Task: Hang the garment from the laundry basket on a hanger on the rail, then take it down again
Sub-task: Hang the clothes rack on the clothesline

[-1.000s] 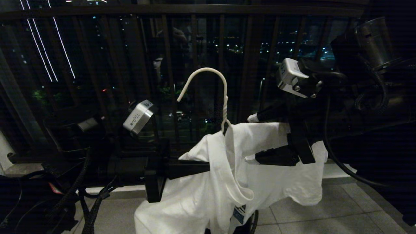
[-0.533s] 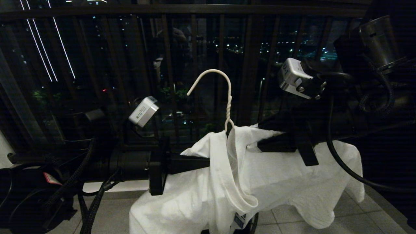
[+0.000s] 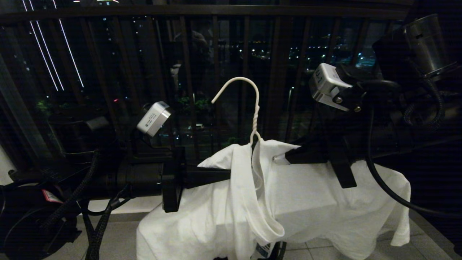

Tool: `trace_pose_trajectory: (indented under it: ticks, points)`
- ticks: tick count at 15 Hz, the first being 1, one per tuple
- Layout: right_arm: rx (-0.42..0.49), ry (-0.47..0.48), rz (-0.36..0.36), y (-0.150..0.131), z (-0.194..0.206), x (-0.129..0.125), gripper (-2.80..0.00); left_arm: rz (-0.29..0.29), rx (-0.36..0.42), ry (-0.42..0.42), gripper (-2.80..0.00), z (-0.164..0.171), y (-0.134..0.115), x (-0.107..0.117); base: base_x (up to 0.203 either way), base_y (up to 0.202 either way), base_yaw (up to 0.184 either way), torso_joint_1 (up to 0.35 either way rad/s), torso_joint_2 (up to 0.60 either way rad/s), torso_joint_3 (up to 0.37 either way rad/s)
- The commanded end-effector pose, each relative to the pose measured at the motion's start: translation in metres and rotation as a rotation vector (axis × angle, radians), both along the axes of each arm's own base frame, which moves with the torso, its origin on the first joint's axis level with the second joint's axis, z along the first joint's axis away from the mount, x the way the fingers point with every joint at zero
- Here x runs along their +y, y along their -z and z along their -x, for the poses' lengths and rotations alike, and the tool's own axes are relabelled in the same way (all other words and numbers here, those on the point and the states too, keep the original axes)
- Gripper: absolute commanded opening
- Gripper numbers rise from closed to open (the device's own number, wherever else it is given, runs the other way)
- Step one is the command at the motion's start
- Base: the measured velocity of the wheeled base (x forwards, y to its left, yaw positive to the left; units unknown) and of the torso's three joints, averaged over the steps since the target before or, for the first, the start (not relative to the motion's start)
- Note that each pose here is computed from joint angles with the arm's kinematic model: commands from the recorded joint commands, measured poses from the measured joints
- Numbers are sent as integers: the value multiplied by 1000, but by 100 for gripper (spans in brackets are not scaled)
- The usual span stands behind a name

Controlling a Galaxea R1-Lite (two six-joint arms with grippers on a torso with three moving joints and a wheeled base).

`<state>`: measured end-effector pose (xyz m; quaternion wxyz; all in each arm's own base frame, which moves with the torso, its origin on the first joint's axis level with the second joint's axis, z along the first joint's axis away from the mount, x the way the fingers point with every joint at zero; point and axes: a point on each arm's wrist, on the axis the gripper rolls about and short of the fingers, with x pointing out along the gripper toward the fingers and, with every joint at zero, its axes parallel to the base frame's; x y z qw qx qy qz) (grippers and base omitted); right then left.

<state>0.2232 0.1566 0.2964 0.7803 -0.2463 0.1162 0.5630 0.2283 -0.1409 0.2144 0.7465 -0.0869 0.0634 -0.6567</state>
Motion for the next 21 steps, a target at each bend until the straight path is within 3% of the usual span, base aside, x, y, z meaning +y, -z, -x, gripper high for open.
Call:
trace_pose_trajectory:
  ticks: [1, 5, 6, 16, 21]
  points:
    - [-5, -5, -1, -1, 2, 0, -280, 2, -3, 4, -280, 0, -1, 0, 0, 0, 0, 0, 0, 0]
    - [-11, -5, -5, -3, 4, -1, -280, -2, -10, 3, -280, -1, 1, 1, 0, 0, 0, 0, 0, 0]
    - [-11, -5, -5, -3, 4, -1, -280, -3, -14, 3, 0, -1, 2, 1, 0, 0, 0, 0, 0, 0]
    - [5, 6, 0, 1, 2, -4, -280, 26, -93, -92, 0, -11, -13, 24, 0, 0, 0, 0, 0, 0]
    - [78, 30, -47, 3, -2, -11, -280, 43, -123, -137, 0, -14, -24, 35, 0, 0, 0, 0, 0, 0]
